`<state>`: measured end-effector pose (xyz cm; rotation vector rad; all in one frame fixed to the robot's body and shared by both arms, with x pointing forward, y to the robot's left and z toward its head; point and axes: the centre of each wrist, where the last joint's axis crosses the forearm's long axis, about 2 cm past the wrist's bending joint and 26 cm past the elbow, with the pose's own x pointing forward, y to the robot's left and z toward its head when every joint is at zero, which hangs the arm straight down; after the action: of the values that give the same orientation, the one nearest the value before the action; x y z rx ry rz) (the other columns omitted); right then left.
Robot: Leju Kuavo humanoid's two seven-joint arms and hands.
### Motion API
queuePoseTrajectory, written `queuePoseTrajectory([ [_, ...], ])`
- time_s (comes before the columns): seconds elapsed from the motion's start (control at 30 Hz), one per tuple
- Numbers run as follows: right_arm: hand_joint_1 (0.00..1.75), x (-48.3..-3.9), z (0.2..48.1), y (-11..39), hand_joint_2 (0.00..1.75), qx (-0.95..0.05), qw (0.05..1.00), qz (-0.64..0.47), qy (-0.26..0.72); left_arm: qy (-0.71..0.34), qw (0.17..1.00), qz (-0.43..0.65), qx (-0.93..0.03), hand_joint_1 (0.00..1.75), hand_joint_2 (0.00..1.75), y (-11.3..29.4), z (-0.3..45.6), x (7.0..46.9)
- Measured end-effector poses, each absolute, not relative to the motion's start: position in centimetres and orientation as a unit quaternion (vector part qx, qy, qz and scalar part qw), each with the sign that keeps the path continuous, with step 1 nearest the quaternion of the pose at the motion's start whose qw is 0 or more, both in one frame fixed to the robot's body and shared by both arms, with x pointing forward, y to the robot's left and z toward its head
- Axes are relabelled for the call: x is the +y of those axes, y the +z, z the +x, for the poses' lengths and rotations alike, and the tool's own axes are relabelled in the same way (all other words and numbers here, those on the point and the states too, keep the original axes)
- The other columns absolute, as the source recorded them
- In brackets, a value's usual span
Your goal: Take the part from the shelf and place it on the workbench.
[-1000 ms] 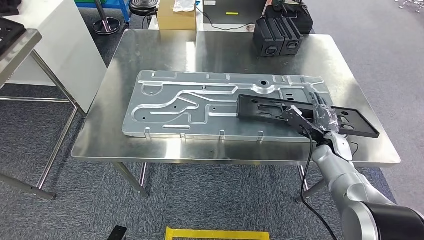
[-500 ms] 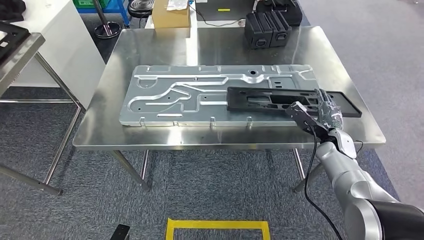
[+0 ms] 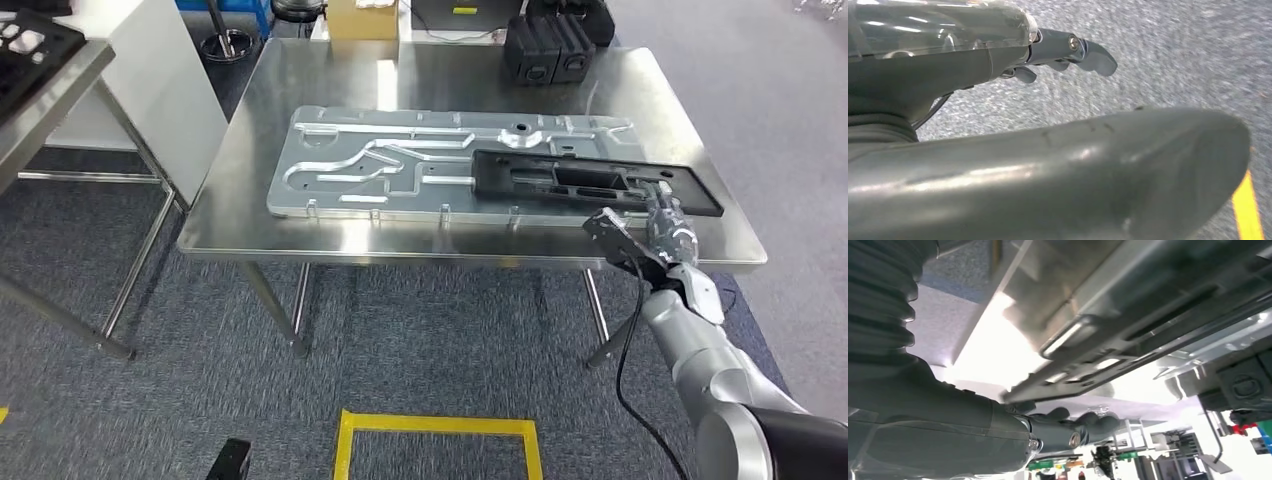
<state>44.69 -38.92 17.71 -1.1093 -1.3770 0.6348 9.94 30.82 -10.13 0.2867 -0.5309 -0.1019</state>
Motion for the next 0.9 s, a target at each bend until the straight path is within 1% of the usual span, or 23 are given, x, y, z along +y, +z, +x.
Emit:
queuePoseTrajectory([
  [0.47, 0.00, -39.9, 44.4, 17.5, 1.75, -0.589, 0.592, -0.481, 0.266, -0.051, 0.955, 0.142, -0.255, 0.00, 0.00, -10.2, 9.7, 30.8],
  [0.6, 0.00, -40.0, 44.3, 17.4, 0.00, -0.600, 0.586, -0.479, 0.258, -0.051, 0.958, 0.141, -0.245, 0.00, 0.00, -10.2, 9.6, 30.7],
  [0.77, 0.00, -39.9, 44.1, 17.2, 0.00, -0.654, 0.559, -0.459, 0.221, -0.051, 0.963, 0.142, -0.224, 0.00, 0.00, -10.3, 9.1, 30.7],
  [0.9, 0.00, -39.0, 44.1, 17.0, 0.00, -0.709, 0.528, -0.431, 0.180, -0.053, 0.967, 0.140, -0.206, 0.00, 0.00, -10.5, 8.4, 30.3],
])
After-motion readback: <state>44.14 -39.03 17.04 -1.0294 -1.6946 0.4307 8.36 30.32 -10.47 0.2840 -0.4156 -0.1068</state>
